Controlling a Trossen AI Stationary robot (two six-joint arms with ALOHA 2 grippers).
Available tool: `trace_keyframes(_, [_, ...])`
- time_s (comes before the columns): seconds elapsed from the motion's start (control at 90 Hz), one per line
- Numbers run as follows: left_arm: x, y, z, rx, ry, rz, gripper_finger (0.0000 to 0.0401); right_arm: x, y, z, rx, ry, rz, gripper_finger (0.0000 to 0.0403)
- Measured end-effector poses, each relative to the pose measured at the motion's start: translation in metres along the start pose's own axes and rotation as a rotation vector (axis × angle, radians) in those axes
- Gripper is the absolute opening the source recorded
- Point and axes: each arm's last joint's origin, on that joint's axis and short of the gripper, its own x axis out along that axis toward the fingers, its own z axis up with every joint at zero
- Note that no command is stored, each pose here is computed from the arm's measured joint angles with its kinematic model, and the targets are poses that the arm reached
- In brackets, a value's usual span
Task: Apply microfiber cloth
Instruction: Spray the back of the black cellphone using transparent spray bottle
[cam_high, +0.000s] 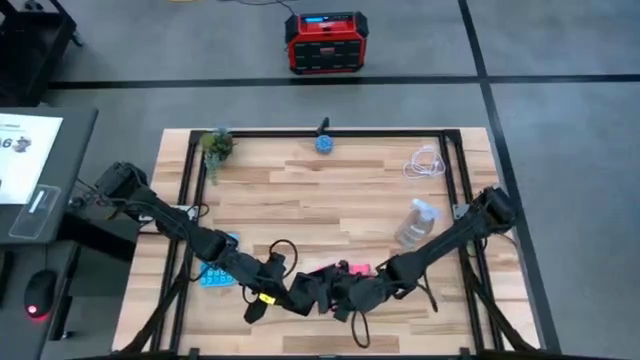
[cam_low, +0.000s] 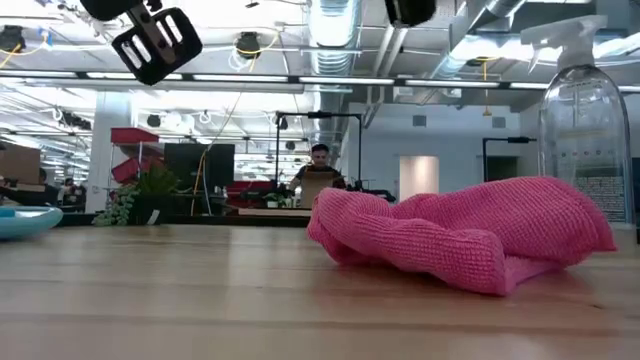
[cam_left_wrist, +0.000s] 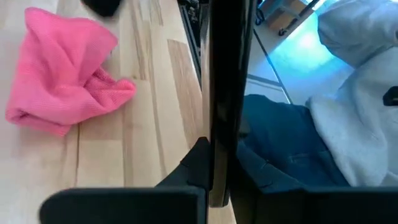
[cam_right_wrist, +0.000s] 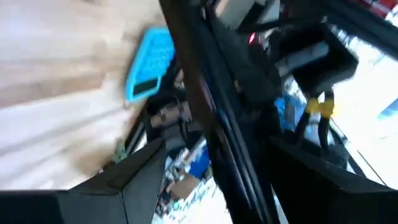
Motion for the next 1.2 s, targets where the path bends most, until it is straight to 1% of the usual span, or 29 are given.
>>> trace_keyframes(0.178, [0.000, 0.002, -0.003, -0.017, 0.029, 0.014, 0.0009, 0.001, 0.001, -0.002, 0.000, 0.004, 0.002, 0.0255])
trace_keyframes(0.256, [0.000, 0.002, -0.003, -0.013, 0.030, 0.014, 0.0009, 0.001, 0.003, 0.000, -0.017, -0.010, 0.021, 0.0254])
trace_keyframes(0.367, [0.000, 0.002, -0.003, -0.010, 0.031, 0.018, 0.0009, 0.000, 0.006, 0.002, -0.021, -0.029, 0.048, 0.0239])
trace_keyframes(0.433, [0.000, 0.002, -0.003, -0.010, 0.030, 0.020, 0.0009, -0.001, 0.006, 0.003, -0.012, -0.033, 0.049, 0.0218])
trace_keyframes(0.511, [0.000, 0.002, -0.003, -0.010, 0.032, 0.020, 0.0009, -0.003, 0.005, 0.006, -0.013, -0.040, 0.046, 0.0183])
trace_keyframes(0.656, [0.000, 0.002, -0.003, -0.002, 0.031, 0.020, 0.0013, -0.003, 0.005, 0.006, -0.005, -0.042, 0.046, 0.0089])
trace_keyframes(0.744, [0.000, 0.001, -0.002, -0.003, 0.025, 0.011, 0.0034, -0.003, 0.006, 0.007, 0.019, -0.045, 0.061, 0.0031])
trace_keyframes(0.789, [0.000, 0.002, -0.002, -0.002, 0.022, 0.014, 0.0049, -0.004, 0.007, 0.007, 0.020, -0.047, 0.074, 0.0018])
trace_keyframes(0.844, [0.000, 0.004, -0.001, 0.010, 0.020, 0.023, 0.0072, -0.005, 0.008, 0.007, 0.033, -0.041, 0.085, 0.0017])
trace_keyframes(0.944, [0.000, 0.007, 0.001, 0.031, 0.011, 0.035, 0.0118, -0.006, 0.008, 0.010, 0.095, -0.037, 0.090, 0.0024])
trace_keyframes(1.033, [0.000, 0.011, 0.004, 0.075, -0.005, 0.054, 0.0152, -0.009, 0.010, 0.013, 0.134, -0.047, 0.107, 0.0020])
trace_keyframes(1.111, [-0.003, 0.015, 0.007, 0.125, -0.002, 0.079, 0.0170, -0.012, 0.013, 0.018, 0.161, -0.061, 0.141, 0.0016])
trace_keyframes(1.2, [-0.009, 0.021, 0.011, 0.143, 0.007, 0.105, 0.0175, -0.016, 0.020, 0.024, 0.183, -0.078, 0.208, 0.0016])
